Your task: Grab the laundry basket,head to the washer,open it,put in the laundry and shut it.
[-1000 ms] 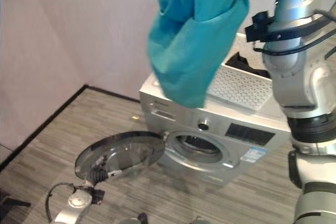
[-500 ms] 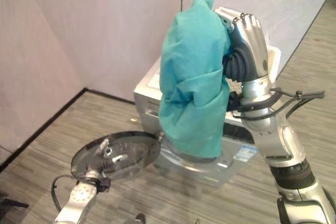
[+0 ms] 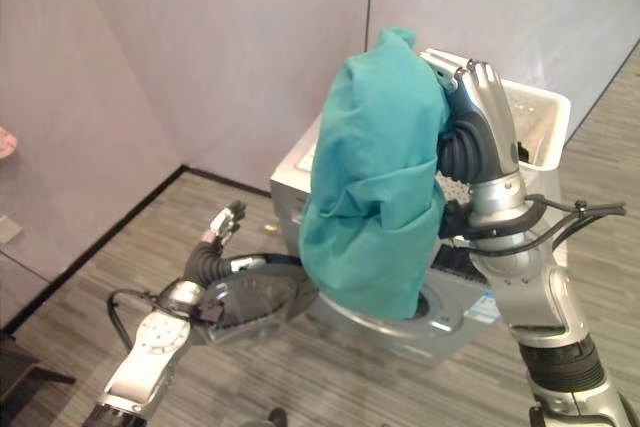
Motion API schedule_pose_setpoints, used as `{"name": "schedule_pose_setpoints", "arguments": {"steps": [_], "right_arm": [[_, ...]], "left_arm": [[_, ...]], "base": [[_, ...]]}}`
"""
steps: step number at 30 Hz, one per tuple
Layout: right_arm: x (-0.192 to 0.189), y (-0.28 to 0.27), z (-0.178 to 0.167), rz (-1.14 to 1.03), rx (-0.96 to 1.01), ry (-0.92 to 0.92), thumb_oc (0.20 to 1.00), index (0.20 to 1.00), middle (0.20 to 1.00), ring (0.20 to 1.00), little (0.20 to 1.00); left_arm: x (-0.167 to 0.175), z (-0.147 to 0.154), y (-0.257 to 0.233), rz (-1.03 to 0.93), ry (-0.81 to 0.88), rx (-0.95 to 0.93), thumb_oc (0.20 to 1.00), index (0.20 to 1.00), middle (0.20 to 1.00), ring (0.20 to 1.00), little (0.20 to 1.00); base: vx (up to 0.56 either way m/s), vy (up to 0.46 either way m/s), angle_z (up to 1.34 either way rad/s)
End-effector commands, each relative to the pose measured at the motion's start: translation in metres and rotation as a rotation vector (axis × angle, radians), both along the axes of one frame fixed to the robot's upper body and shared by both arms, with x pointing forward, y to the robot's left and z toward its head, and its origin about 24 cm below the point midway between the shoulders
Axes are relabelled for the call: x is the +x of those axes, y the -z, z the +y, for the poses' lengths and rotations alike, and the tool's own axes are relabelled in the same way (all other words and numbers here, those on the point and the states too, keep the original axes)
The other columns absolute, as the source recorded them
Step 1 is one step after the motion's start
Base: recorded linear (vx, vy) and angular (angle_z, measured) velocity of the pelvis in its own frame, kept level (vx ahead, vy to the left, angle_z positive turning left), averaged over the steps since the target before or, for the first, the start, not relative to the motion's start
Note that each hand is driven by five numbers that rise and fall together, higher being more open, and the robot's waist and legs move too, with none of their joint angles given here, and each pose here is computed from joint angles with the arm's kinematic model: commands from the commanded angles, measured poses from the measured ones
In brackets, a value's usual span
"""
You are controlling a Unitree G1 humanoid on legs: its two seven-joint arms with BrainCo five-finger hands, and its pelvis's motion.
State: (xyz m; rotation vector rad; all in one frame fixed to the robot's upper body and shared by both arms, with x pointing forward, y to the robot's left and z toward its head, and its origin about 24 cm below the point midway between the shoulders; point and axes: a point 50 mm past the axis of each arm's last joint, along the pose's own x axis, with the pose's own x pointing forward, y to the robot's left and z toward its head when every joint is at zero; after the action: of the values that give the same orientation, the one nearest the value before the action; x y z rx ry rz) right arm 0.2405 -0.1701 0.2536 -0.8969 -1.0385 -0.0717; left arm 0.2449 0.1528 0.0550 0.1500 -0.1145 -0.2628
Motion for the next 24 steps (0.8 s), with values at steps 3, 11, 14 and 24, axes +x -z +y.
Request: {"name": "schedule_pose_setpoints", "arguments": {"steps": [3, 11, 14, 24], "right_arm": [[-0.013, -0.029, 0.01, -0.139, 0.085, -0.113, 0.2, 0.2, 0.2, 0.2, 0.2], [-0.01, -0.028, 0.027, -0.128, 0.121, -0.196, 0.2, 0.2, 0.2, 0.2, 0.2], [-0.01, -0.027, 0.029, -0.12, 0.116, -0.209, 0.2, 0.2, 0.2, 0.2, 0.2], [-0.012, -0.019, 0.036, -0.077, 0.139, -0.276, 0.2, 0.2, 0.2, 0.2, 0.2]], "left_arm": [[0.018, -0.032, -0.026, -0.087, 0.108, -0.134, 1.0, 1.0, 1.0, 1.0, 1.0], [0.04, -0.076, -0.037, -0.098, 0.175, -0.186, 1.0, 1.0, 1.0, 1.0, 1.0], [0.044, -0.079, -0.041, -0.119, 0.166, -0.165, 1.0, 1.0, 1.0, 1.0, 1.0], [0.056, -0.081, -0.062, -0.252, 0.111, -0.054, 1.0, 1.0, 1.0, 1.0, 1.0]], "base": [[0.02, -0.004, -0.05], [0.0, 0.005, -0.06], [0.01, 0.005, -0.24], [0.01, -0.005, -0.03]]}}
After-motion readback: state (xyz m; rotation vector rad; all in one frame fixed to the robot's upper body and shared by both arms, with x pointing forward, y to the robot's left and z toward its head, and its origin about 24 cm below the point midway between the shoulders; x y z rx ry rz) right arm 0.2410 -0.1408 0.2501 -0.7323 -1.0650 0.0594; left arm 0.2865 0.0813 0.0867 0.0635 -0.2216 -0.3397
